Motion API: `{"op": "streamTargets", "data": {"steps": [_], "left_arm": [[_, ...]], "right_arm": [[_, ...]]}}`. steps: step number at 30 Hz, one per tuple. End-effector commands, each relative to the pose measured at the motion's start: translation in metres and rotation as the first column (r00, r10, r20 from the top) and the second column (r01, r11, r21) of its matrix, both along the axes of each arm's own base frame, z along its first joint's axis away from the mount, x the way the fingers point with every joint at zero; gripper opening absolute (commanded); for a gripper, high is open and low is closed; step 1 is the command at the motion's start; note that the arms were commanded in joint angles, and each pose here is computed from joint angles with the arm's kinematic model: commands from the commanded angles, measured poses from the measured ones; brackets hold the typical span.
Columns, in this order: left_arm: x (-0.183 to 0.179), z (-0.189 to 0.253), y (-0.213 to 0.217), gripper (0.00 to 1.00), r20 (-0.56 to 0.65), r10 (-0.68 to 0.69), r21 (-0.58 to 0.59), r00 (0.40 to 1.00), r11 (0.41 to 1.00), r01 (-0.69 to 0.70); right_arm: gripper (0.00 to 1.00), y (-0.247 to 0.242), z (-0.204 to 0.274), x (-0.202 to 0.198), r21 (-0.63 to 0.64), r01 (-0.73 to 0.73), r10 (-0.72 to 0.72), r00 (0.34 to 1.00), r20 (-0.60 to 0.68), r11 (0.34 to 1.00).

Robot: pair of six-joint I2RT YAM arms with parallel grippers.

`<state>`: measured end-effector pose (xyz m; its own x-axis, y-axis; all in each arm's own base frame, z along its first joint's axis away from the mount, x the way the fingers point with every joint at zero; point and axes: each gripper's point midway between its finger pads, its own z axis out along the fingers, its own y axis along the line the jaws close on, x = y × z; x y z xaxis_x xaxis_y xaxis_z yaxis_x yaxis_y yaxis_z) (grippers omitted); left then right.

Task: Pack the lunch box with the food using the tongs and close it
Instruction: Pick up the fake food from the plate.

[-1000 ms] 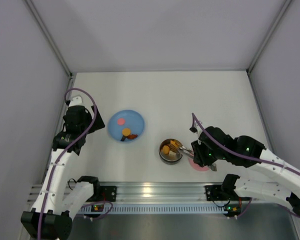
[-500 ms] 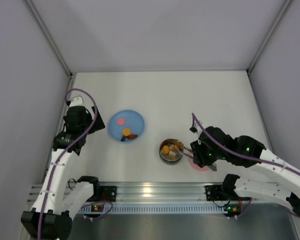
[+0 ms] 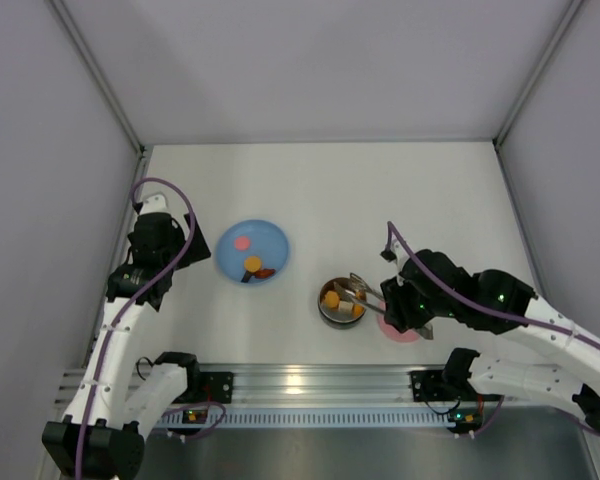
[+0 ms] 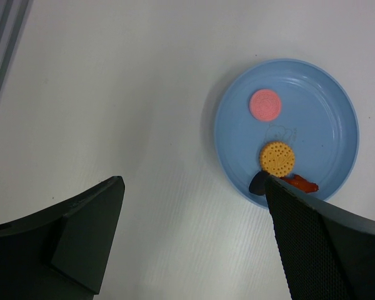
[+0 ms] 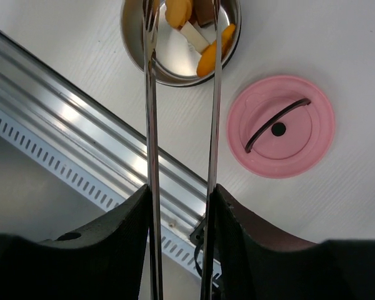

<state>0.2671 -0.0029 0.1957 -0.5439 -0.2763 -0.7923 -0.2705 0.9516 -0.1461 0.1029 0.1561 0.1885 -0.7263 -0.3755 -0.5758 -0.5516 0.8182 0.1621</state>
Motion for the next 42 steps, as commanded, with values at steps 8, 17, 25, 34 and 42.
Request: {"op": "streamTargets", "data": {"steps": [8,17,25,34,42], "left_arm": [[0.003,0.001,-0.002,0.99,0.011,-0.018,0.003,1.0,1.0,0.018],[0.003,-0.002,-0.001,0.99,0.002,-0.011,0.007,1.0,1.0,0.011],[0.003,-0.006,-0.001,0.99,-0.014,-0.012,0.008,1.0,1.0,0.012],[0.004,-0.006,0.0,0.99,-0.014,-0.007,0.011,1.0,1.0,0.007],[0.003,-0.007,-0.001,0.99,-0.016,-0.008,0.011,1.0,1.0,0.008]], "right_arm": [[0.42,0.071,0.059,0.044,0.174,-0.046,0.025,0.993,0.116,0.984],[0.38,0.163,0.054,0.087,0.198,-0.129,0.109,0.988,0.109,0.972],[0.37,0.22,0.036,0.097,0.215,-0.186,0.177,0.982,0.06,0.959],[0.36,0.252,0.009,0.09,0.18,-0.223,0.224,0.975,0.016,0.958],[0.36,0.256,-0.009,0.093,0.153,-0.203,0.206,0.979,0.0,0.967]]}}
